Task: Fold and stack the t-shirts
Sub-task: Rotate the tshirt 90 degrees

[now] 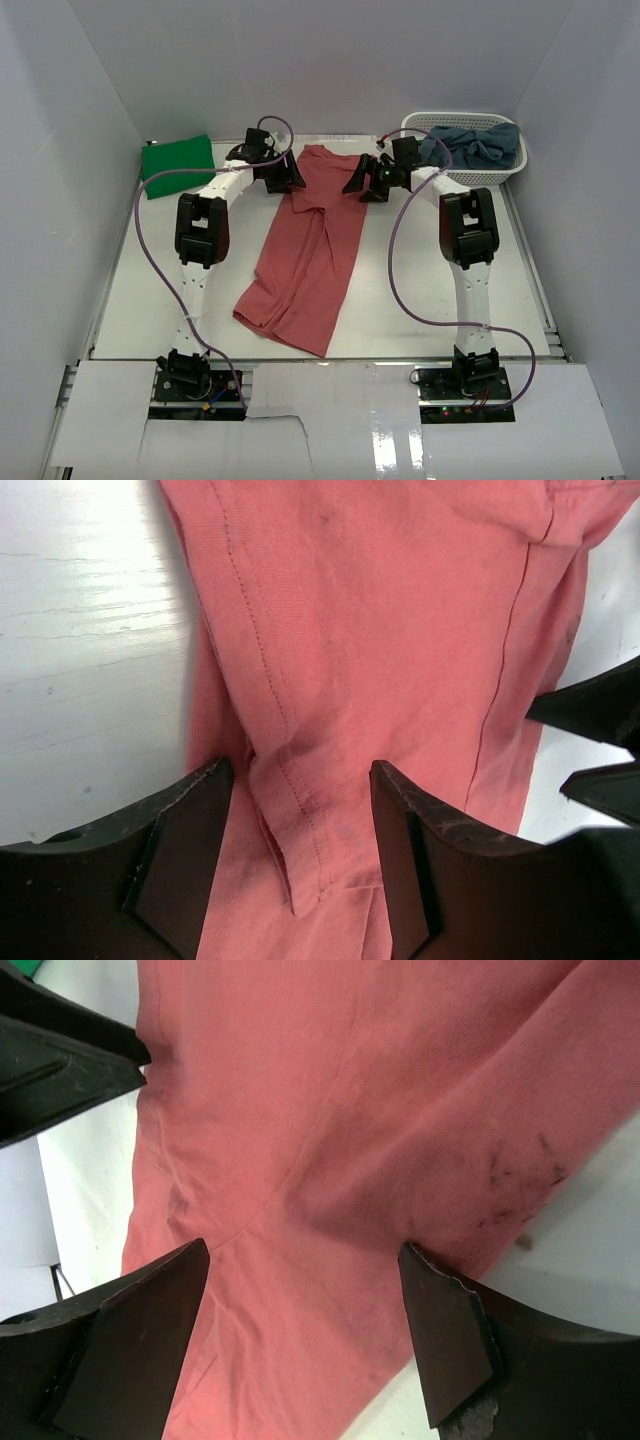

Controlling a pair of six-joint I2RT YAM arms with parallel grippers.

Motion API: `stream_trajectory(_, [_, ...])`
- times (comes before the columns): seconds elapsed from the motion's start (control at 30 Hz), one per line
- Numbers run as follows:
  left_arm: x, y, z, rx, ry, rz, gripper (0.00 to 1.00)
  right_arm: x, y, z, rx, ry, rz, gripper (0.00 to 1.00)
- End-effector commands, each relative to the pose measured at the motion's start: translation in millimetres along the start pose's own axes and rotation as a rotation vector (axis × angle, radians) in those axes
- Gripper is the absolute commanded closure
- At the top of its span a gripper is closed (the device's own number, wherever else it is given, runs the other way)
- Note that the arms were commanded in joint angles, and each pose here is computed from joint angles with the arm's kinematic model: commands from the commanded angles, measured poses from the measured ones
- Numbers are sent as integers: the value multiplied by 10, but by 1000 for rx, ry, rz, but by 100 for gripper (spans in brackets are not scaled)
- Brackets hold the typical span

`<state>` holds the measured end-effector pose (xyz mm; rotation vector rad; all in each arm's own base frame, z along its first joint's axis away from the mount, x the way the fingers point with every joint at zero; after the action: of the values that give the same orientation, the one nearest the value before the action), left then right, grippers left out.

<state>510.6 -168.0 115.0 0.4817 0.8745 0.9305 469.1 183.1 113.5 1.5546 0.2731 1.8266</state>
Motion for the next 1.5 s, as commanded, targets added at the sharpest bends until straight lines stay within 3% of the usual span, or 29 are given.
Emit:
stream_trajectory(0.0, [18,90,18,4,-29,78,32,-65,-48,123,-22,17,-41,17])
stream_trajectory(0.37, [151,186,-162,57,-2,249,31,-164,-160,443,-57,5,-29,16])
stream_trajectory(0.97, [77,334,-526,101,159,236,32,-225,-193,727,-113,22,49,15])
stream_trajectory(1.1, [78,377,-273,34,105,263,31,-93,-72,730,-121,60,75,15])
stream_trajectory(1.2, [59,473,136,-54,66,266,29,24,90,677,-120,96,76,15])
stream_trajectory(1.23, [-42,593,444,-140,19,245,28,40,133,646,-115,101,70,15])
stream_trajectory(1.3, [46,568,588,-149,17,261,26,123,296,536,-105,109,63,15])
stream_trajectory(1.47, [32,1049,1009,-307,-2,257,23,392,804,192,-118,195,42,16])
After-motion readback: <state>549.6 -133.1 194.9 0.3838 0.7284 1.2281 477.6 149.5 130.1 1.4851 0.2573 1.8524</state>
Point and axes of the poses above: each gripper's point midway between its finger pads, its own y axis back along the fingers, its own x axis along the line the jaws close on, z = x × y, the point moved 10 cm from there along y, back along the fingers, and after that the axes turned 12 degrees about -y, right-handed, at the moved point
